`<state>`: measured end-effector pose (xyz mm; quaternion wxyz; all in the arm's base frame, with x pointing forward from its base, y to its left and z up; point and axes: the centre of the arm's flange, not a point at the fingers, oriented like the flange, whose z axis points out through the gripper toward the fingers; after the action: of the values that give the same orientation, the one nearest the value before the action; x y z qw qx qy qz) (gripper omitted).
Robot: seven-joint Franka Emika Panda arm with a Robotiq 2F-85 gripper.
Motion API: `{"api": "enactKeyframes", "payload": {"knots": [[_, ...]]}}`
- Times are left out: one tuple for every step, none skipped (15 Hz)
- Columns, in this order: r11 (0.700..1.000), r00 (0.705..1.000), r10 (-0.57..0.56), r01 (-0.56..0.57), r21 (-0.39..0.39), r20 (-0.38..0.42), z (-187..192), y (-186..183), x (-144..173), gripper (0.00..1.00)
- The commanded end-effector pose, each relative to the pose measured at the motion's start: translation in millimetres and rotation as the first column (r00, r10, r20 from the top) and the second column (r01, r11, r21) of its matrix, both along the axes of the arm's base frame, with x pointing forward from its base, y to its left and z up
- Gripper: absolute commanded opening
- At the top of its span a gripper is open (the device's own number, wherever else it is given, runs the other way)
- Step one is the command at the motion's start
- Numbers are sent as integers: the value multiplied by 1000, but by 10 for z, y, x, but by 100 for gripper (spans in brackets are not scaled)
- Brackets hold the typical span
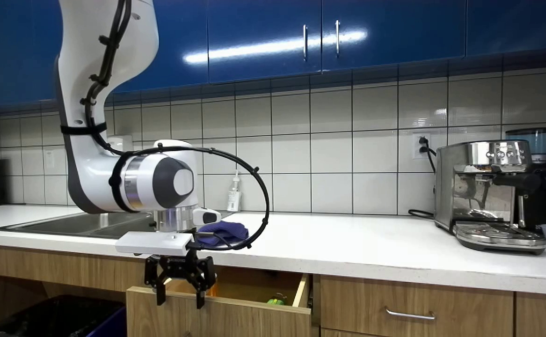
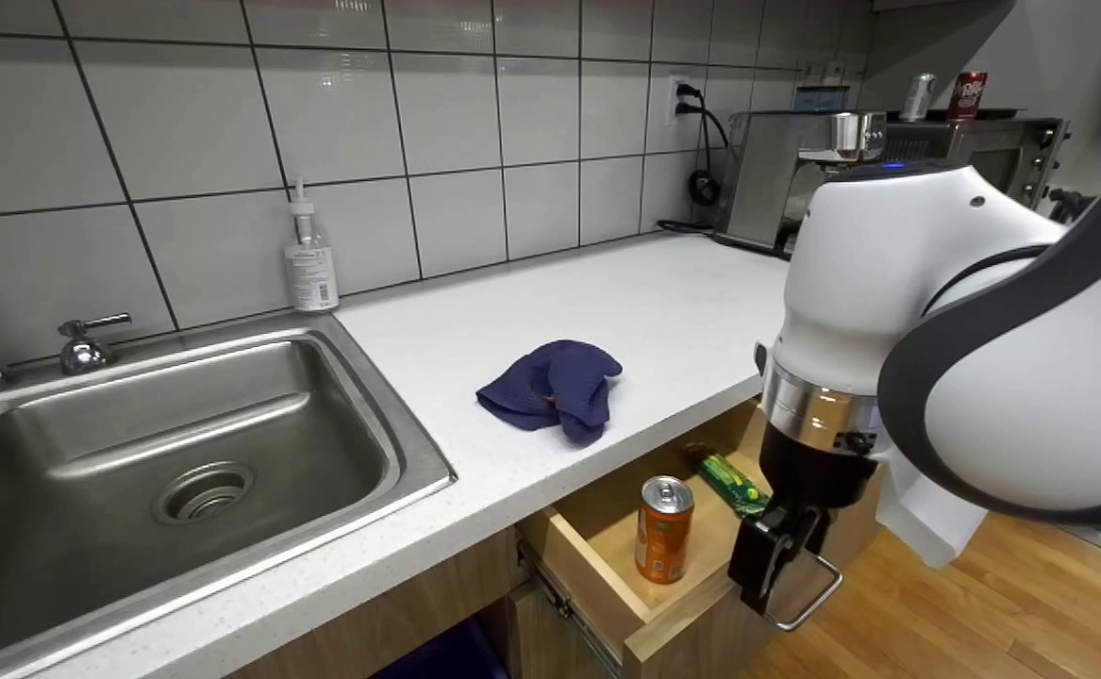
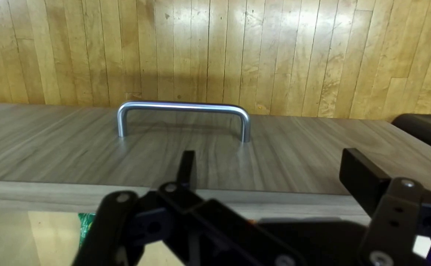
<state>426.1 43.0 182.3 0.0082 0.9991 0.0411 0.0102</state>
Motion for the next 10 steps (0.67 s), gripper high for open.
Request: {"api": "enactKeyframes", "payload": {"knots": [[1000,999,-3,4,-12,42,30,-14,192,100],[1000,999,-1,2,-13,45,34,-15,218,100],[1000,999,-1,1,-13,48,36,-17,244,100],[1000,999,0,0,-14,52,38,-22,276,100],[1000,999,1,0,-14,54,39,-27,304,100],[1000,998,1,0,-13,56,40,-33,334,100],[1000,998,1,0,-13,58,43,-36,358,100],[1000,998,2,-1,-15,60,43,-39,385,100],[1000,998,4,-3,-16,62,43,-41,411,100],[1000,998,5,-4,-16,63,40,-44,436,100]]}}
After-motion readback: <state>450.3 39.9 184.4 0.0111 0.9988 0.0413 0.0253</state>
